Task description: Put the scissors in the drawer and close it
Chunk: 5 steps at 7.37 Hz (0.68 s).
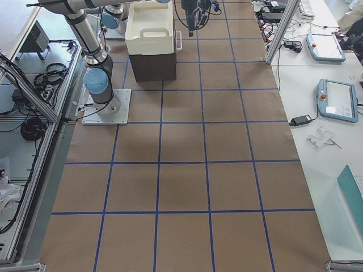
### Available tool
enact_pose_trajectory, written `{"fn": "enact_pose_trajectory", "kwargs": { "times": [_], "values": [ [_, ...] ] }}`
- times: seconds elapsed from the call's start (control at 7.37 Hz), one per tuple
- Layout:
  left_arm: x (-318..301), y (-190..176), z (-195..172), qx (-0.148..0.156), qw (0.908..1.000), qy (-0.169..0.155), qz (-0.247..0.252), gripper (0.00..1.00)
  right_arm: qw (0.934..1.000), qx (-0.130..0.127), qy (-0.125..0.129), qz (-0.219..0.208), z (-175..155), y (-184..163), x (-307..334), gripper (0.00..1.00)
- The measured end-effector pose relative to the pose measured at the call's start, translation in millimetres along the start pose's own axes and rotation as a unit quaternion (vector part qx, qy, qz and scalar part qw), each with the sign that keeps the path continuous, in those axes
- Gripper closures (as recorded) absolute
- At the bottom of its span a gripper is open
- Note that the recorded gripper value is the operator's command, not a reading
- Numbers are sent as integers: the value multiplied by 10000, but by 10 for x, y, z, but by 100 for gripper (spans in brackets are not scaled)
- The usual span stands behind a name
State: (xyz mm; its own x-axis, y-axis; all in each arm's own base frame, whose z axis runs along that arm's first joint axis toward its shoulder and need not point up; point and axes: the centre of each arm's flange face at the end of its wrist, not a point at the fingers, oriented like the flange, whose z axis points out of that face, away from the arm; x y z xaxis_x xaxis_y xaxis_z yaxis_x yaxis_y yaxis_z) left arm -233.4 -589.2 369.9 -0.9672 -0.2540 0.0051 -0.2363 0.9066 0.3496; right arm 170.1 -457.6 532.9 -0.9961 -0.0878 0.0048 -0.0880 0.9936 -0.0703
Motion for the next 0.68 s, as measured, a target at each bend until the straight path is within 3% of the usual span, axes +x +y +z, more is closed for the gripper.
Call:
{"fn": "enact_pose_trajectory", "kwargs": {
  "times": [0.14,0.41,0.68],
  "values": [
    [-226,-53,-323,365,9985,116,401,0,10000,0,-3,3,2,-3,-1,0],
    [-560,59,-793,953,9920,39,830,0,10000,16,-4,9,-3,-6,-2,0],
    [-803,319,-1230,1600,9769,-112,1412,0,10000,63,-2,13,-47,5,-3,0]
  ]
}}
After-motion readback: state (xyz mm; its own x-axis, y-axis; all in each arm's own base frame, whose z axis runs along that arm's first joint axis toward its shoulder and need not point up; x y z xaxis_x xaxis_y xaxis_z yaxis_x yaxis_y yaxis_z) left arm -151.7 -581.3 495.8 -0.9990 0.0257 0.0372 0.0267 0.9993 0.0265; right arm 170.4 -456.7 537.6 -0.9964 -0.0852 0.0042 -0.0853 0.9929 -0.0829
